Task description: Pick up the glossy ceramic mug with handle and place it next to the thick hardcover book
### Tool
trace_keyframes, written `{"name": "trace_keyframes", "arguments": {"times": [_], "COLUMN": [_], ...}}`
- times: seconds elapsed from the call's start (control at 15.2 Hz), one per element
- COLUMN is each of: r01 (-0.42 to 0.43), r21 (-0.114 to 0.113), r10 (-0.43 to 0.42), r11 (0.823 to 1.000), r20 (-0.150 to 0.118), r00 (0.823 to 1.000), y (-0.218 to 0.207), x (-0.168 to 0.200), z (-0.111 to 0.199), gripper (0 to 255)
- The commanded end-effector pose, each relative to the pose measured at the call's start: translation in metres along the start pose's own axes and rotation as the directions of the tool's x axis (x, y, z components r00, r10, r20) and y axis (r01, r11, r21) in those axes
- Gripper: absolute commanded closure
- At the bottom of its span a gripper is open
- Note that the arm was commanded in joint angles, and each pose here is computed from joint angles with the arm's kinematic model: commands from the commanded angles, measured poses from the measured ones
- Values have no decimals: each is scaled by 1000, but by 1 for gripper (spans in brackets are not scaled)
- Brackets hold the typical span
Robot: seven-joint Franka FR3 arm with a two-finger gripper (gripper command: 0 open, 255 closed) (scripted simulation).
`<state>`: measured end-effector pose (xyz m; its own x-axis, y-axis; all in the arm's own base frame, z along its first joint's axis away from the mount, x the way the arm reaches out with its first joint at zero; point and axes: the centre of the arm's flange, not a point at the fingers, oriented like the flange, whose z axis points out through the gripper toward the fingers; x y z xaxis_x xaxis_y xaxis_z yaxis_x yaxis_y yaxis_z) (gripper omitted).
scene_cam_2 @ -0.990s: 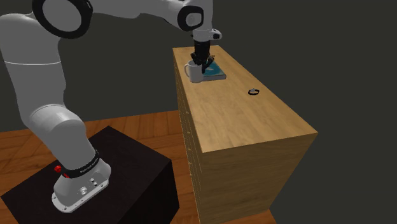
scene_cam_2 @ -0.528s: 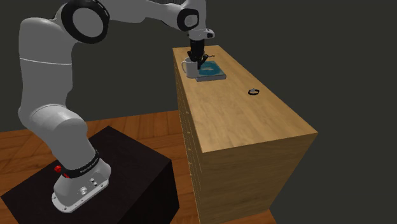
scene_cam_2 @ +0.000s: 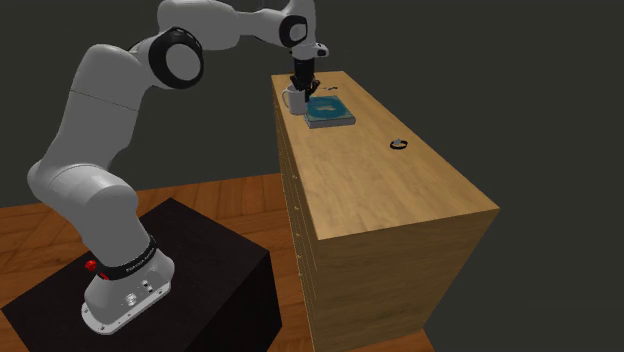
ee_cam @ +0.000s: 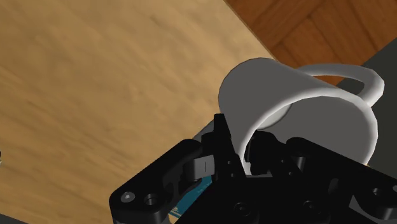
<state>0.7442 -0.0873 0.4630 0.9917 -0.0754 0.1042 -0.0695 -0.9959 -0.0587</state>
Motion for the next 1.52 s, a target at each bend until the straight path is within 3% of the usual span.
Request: {"name": "trace_keyframes", "arguments": {"times": [0.0, 1.12, 1.45], "r01": [0, 0, 0], "r21": [1, 1, 1], "r10": [0, 0, 0], "r11": [1000, 1000, 1000], "r20": [1, 1, 1], "r00": [1000, 1000, 1000], "y": [-9, -3, -3], "x": [10, 1, 1], "z": [12, 102, 106], "gripper": [255, 255, 255]}}
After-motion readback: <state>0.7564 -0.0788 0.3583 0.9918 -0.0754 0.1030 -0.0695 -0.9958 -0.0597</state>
